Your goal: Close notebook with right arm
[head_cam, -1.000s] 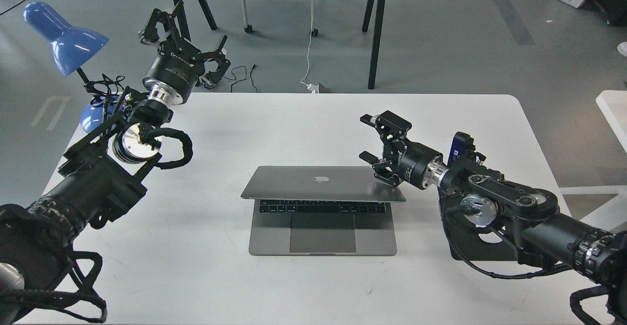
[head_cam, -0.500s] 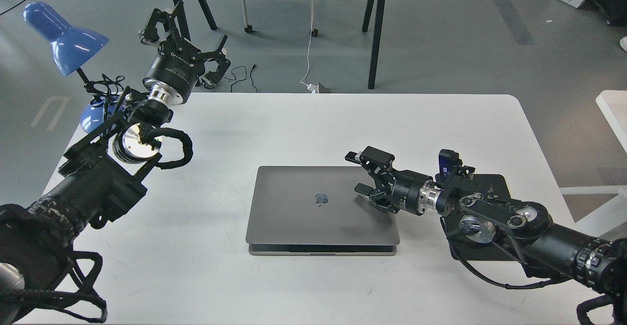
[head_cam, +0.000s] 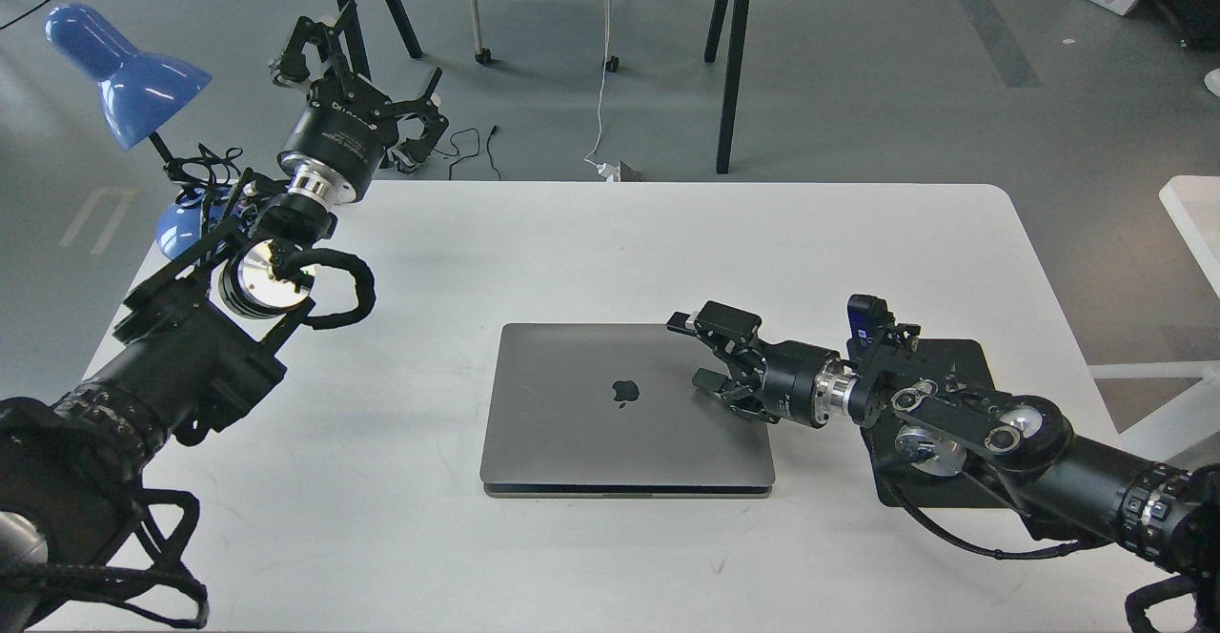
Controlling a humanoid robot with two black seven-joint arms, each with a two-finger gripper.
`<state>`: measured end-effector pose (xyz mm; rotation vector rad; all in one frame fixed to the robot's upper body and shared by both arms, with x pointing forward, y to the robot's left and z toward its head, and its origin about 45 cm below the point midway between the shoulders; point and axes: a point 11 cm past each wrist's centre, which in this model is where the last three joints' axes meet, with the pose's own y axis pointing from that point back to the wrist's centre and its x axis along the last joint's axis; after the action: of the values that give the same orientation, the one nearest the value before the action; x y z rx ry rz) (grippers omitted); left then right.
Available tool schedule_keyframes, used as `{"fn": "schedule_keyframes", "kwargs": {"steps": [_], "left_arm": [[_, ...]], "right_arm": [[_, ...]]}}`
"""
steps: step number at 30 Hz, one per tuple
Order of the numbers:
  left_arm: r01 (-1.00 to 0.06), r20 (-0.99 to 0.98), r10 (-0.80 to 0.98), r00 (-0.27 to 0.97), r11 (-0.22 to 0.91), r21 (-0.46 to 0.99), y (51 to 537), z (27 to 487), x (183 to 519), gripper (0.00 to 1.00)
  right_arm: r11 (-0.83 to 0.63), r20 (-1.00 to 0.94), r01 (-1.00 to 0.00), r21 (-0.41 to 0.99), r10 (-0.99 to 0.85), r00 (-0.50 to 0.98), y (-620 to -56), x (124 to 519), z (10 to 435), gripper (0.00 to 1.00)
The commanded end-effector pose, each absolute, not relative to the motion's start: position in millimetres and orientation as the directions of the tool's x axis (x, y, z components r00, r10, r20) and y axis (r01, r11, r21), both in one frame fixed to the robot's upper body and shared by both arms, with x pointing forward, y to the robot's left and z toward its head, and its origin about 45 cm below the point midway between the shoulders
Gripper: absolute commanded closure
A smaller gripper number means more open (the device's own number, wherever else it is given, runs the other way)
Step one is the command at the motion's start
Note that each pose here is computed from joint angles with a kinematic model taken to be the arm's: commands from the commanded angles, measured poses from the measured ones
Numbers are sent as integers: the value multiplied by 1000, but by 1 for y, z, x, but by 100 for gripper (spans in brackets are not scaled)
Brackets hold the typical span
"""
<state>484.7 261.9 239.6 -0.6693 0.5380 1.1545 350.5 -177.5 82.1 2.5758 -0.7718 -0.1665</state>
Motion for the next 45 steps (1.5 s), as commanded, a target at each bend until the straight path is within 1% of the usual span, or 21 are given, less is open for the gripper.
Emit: {"fn": "schedule_keyframes", "kwargs": {"steps": [1,8,12,14,18,21,23,26,28,30,34,38,42,45], "left_arm": [[-946,-695,645,320,254,-200,262,240,485,0],[-946,-695,645,320,254,-200,262,240,485,0],[-947,-695,644,319,253,-200,262,240,485,0],[-947,-695,644,319,253,-200,262,240,485,0],[-947,-695,644,319,253,-200,262,240,485,0],[-946,-694,645,320,255,-200,262,239,485,0],[-946,-694,645,320,255,-200,262,239,485,0],[-946,-694,645,320,255,-200,262,239,485,0],[-946,-694,645,320,255,-200,262,239,485,0],[-946,-693,646,320,256,-199,261,239,484,0],[-946,-693,647,319,258,-196,261,238,484,0],[-946,-692,647,321,258,-197,261,239,484,0],[-946,-693,646,319,256,-197,261,238,484,0],[-946,-693,646,320,257,-198,261,239,484,0]], "right_arm": [[-744,21,-467,477,-522,853,-178,344,75,0],[-735,36,-485,473,-534,845,-179,346,76,0],[-724,50,-511,464,-554,831,-189,352,81,0],[-725,48,-537,431,-576,816,-192,358,90,0],[-706,27,-660,257,-677,736,-206,392,144,0],[-662,7,-737,135,-743,669,-217,415,179,0],[-611,-16,-791,43,-792,611,-229,432,205,0],[-509,-104,-858,-70,-851,514,-252,452,238,0],[-427,-187,-894,-139,-875,447,-273,463,258,0],[-353,-281,-918,-181,-876,392,-290,469,269,0],[-279,-432,-943,-180,-839,331,-305,477,278,0],[-194,-568,-970,-148,-786,244,-330,477,270,0],[-114,-613,-989,-95,-776,149,-355,476,252,0],[-90,-620,-993,-74,-776,116,-363,472,242,0]]}}
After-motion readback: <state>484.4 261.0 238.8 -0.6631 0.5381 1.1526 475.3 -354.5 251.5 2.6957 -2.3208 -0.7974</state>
